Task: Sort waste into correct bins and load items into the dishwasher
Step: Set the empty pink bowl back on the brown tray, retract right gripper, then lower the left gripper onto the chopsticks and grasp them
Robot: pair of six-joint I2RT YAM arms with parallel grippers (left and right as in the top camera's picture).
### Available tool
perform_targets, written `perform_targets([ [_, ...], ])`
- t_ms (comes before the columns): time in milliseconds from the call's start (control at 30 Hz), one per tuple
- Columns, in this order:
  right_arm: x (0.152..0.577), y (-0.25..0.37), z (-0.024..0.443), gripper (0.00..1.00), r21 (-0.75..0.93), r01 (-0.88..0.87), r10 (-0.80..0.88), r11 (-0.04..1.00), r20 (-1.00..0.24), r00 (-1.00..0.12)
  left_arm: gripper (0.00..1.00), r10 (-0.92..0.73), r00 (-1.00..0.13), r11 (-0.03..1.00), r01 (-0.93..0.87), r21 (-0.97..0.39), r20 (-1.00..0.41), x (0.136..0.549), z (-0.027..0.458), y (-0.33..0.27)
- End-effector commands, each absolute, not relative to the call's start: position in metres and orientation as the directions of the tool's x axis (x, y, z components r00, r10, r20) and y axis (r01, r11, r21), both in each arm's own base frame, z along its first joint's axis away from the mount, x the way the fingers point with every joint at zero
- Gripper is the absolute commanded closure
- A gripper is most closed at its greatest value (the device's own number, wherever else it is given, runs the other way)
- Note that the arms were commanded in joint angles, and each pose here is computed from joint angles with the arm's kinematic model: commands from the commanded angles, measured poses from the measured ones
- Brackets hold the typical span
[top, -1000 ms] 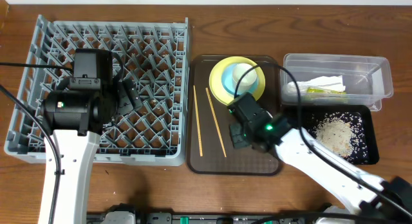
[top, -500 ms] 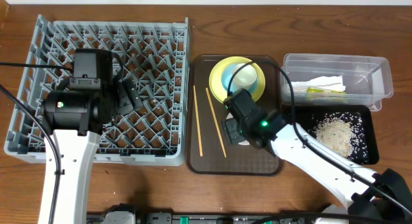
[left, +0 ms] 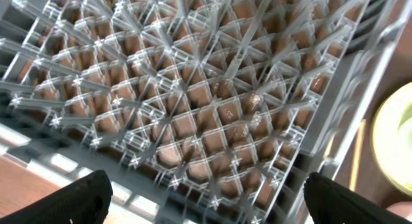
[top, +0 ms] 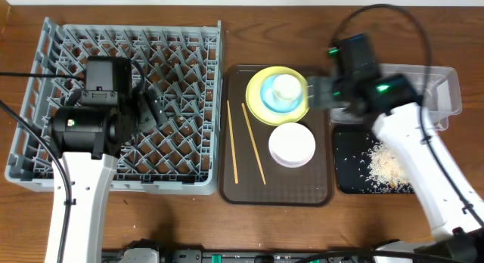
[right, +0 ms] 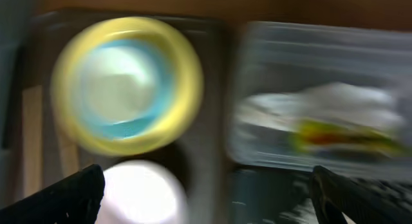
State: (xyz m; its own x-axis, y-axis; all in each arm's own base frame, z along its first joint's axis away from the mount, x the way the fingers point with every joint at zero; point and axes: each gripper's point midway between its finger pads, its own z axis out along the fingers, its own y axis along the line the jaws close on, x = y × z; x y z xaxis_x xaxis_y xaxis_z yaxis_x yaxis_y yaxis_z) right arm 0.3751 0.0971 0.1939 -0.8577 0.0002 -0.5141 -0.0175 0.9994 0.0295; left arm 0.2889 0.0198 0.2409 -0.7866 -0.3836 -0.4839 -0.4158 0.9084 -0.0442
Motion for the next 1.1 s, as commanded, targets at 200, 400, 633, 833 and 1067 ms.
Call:
perform_targets([
  [200,0.369,-0.036,0.194,0.01,-0.112,0.314,0.225,0.943,-0.481,-0.847,0.03,-0.341,-0.859,0.888,-0.160,-0.431,-0.383,0.306,0.250,-0.073],
  [400,0.367,-0.047,0.194,0.01,-0.112,0.341,0.249,0.933,-0.481,-0.840,0.38,-0.143,-0.928,0.929,-0.007,-0.369,-0.343,0.290,0.225,-0.132],
  [633,0.367,-0.047,0.194,0.01,-0.112,0.341,0.249,0.933,-0.481,-0.840,0.48,-0.025,-0.963,0.941,0.067,-0.331,-0.268,0.289,0.184,-0.185],
  [833,0.367,-0.047,0.194,0.01,-0.112,0.341,0.249,0.933,-0.481,-0.840,0.51,0.035,-0.987,0.962,0.075,-0.262,-0.156,0.295,0.124,-0.214],
  [1067,0.367,-0.047,0.194,0.01,-0.112,0.341,0.249,0.933,-0.481,-0.840,0.39,-0.025,-0.999,0.967,-0.013,-0.254,-0.044,0.298,0.082,-0.223],
])
